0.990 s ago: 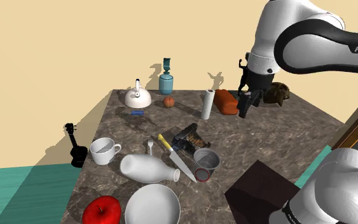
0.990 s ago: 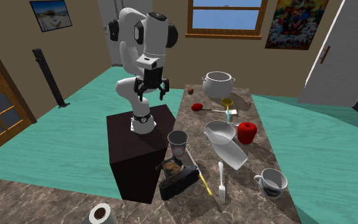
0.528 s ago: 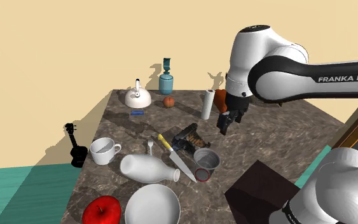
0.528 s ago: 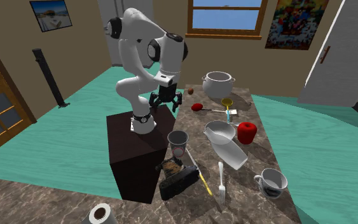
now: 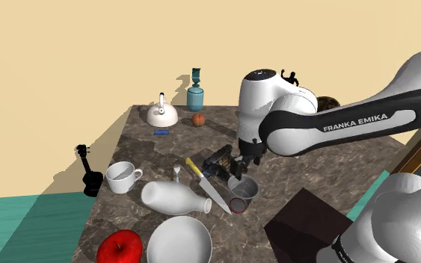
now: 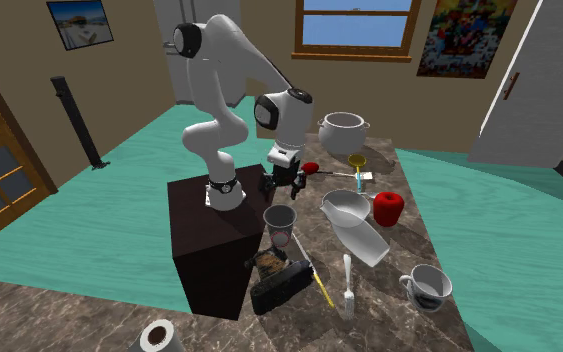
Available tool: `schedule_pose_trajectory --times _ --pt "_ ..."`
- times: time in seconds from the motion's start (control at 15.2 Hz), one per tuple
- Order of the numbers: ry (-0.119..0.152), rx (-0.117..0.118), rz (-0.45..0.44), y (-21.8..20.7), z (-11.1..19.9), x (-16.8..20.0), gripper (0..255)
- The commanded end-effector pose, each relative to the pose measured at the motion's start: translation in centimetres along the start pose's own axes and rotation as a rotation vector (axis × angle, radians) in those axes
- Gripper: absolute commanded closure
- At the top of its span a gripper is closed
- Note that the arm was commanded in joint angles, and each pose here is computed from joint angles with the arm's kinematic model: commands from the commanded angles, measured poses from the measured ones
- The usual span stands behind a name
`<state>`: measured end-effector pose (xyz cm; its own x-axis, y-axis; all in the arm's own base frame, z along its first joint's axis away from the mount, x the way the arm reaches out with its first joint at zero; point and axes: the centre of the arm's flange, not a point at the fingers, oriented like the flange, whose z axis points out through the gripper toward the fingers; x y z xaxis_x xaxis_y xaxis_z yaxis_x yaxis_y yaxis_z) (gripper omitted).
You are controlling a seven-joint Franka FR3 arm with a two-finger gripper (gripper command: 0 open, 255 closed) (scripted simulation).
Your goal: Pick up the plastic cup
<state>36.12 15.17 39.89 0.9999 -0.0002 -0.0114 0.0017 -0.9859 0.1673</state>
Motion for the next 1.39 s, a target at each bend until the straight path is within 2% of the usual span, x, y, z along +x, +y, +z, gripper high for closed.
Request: schedule_pose_trajectory --times 0.0,0.26,0.86,0.92,1.32 --pt "-0.001 0.001 0.003 -2.0 1.9 0.4 0" --pt "-0.004 0.001 0.006 -5.1 5.0 1.7 0" --pt "-0.004 0.001 0.006 -5.7 9.0 1.7 0" --pt "-0.004 0.001 0.006 -5.6 9.0 1.7 255" --pt "-0.004 0.001 0.006 -5.6 9.0 1.7 255"
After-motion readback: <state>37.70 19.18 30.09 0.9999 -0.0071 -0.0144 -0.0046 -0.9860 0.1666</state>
